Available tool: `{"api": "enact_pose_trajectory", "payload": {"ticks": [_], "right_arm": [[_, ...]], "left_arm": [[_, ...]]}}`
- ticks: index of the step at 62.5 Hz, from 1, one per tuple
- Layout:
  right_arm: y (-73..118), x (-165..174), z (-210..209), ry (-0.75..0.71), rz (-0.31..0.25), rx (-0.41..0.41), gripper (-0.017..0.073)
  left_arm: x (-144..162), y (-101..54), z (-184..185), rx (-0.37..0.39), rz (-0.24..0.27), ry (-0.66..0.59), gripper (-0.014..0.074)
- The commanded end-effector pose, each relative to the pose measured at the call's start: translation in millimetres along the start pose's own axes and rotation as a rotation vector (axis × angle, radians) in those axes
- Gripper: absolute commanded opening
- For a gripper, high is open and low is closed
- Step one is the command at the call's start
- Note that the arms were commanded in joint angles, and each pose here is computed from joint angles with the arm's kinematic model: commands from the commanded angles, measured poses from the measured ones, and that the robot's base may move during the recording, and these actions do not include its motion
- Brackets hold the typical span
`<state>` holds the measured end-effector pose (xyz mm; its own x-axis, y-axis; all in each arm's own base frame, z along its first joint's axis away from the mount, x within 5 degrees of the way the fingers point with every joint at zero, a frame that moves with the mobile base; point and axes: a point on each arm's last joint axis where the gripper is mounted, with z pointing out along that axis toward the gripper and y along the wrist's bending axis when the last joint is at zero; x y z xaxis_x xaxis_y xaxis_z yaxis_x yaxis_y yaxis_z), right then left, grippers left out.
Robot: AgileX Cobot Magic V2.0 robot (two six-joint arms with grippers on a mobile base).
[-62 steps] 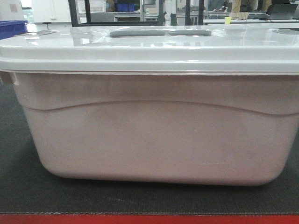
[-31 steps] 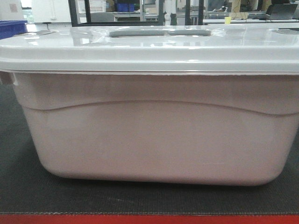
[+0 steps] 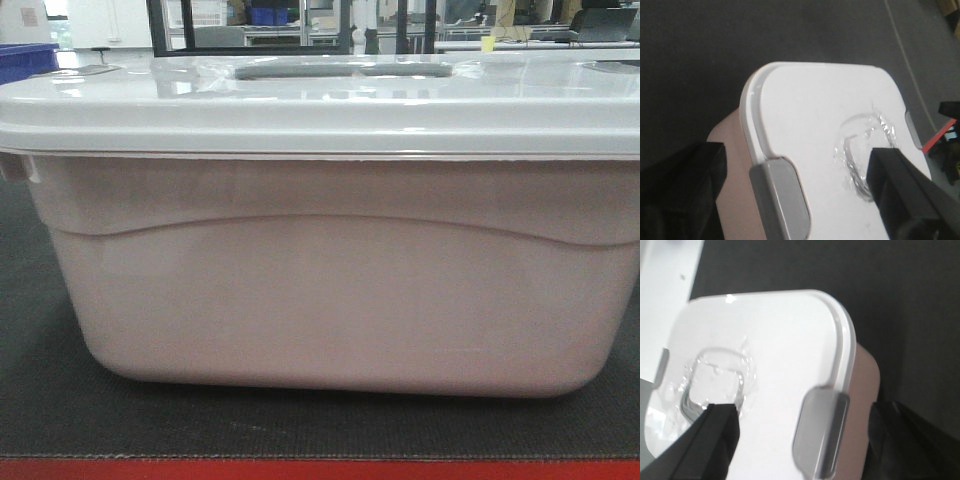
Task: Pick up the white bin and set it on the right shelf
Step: 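Close both grippers on the lid rims at the bin's two ends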
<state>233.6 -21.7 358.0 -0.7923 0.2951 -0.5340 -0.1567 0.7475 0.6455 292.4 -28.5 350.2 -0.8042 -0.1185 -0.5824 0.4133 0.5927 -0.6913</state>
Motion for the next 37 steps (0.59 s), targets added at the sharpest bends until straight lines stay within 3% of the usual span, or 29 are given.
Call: {"api": "enact_pose_trajectory", "payload": {"ticks": [1, 17, 27, 37], "right_arm": [[2.4, -0.1, 0.6, 0.026, -0.012, -0.168, 0.0631], [-38.2, 30.8, 41.9, 0.071, 0.158, -0.305, 0.0631], [-45.2, 50.4, 51.7, 0.036, 0.202, -0.370, 0.0631], [-47.0, 56.2, 54.4, 0.013, 0.224, -0.396, 0.0631]], "left_arm": [[-5.9, -14.3, -1.5, 0.170, 0.007, 0.008, 0.0473], [-2.6, 11.3, 11.7, 0.125, -0.035, 0.082, 0.0473], [8.0, 19.4, 16.3, 0.109, -0.064, 0.122, 0.0473], [23.4, 28.4, 22.2, 0.115, -0.125, 0.153, 0.0473]]}}
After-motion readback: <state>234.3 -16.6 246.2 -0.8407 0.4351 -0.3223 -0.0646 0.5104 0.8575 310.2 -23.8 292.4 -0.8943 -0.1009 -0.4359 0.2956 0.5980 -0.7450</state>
